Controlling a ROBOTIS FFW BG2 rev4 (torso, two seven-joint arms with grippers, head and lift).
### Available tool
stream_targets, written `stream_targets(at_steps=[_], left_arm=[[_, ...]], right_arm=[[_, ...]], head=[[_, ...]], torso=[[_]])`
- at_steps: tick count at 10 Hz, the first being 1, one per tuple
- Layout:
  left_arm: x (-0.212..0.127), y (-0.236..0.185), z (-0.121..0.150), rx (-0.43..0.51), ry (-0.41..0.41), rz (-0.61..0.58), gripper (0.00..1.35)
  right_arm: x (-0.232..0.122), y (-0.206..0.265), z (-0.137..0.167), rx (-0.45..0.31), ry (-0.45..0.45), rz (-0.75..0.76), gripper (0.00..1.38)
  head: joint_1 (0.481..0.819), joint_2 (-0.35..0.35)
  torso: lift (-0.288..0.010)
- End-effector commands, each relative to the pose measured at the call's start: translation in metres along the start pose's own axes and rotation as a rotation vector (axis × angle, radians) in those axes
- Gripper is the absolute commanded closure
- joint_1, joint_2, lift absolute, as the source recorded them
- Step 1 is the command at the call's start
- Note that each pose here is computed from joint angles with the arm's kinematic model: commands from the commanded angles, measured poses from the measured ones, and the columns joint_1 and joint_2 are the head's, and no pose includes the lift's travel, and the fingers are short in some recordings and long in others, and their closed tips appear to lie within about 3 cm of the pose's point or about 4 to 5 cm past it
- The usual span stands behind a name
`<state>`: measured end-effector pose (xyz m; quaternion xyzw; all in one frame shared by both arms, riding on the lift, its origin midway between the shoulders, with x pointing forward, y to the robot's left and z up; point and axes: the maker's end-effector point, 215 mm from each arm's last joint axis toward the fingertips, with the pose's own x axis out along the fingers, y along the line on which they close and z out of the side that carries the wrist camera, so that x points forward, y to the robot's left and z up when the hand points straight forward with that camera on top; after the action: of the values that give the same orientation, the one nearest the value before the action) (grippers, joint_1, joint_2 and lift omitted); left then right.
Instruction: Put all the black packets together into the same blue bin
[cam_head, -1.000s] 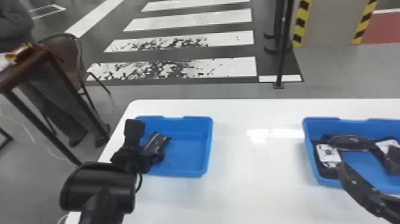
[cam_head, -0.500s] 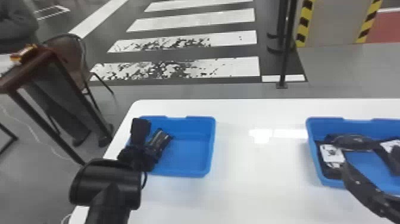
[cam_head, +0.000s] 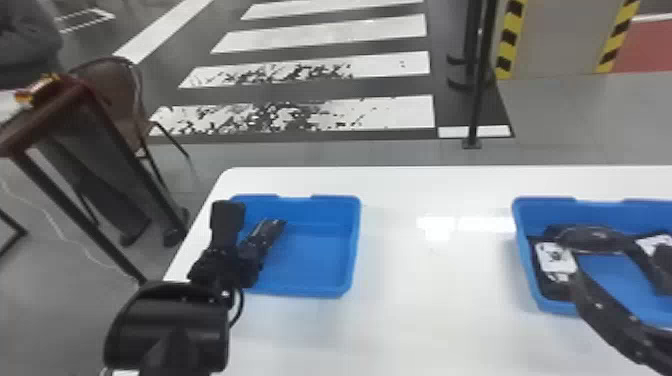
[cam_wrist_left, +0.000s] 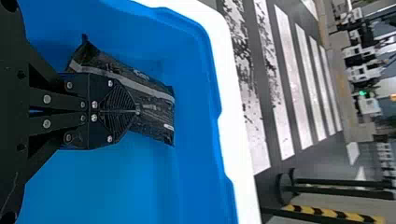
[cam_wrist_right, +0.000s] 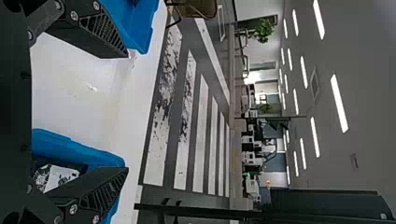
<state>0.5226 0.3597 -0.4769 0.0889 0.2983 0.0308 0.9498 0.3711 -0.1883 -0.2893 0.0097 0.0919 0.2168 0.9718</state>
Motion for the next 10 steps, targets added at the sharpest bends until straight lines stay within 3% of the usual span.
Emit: stream_targets(at_steps=[1,3,4,5,6,7,10], left_arm=[[-0.029,0.007,0.029,-0.060,-0.126,-0.001,1.21],[-0.056,0.003,0.067,-0.087,-0.235,-0.021,1.21],[-0.054,0.002,0.066,-0.106,-0.220,-0.030,1.21],[-0.051,0.003,0.057,-0.111,-0.201,-0.033,0.89],[-0.048,0.003,0.046,-0.100,-0.178,-0.038,0.33],[-0.043,0.001,0.033,-0.109,-0.129,-0.052,0.08],[-0.027,-0.004,0.011,-0.122,-0.053,-0.072,0.16]], right_arm=[[0.000,0.000,0.001,0.000,-0.006,0.000,0.17],[0.000,-0.001,0.000,0.005,-0.005,0.000,0.17],[0.001,0.000,-0.001,0.006,-0.006,0.001,0.17],[0.001,-0.001,-0.001,0.006,-0.006,0.002,0.17],[0.002,-0.001,0.000,0.005,-0.008,0.002,0.17],[0.002,-0.001,-0.001,0.006,-0.006,0.003,0.17],[0.004,0.000,-0.003,0.009,-0.004,0.006,0.17]], head=[[0.695,0.213],[0.695,0.210],[0.695,0.204],[0.695,0.199],[0.695,0.199],[0.695,0.201],[0.695,0.205]], torso=[[-0.110],[-0.110],[-0.110],[-0.110],[-0.110],[-0.110],[-0.110]])
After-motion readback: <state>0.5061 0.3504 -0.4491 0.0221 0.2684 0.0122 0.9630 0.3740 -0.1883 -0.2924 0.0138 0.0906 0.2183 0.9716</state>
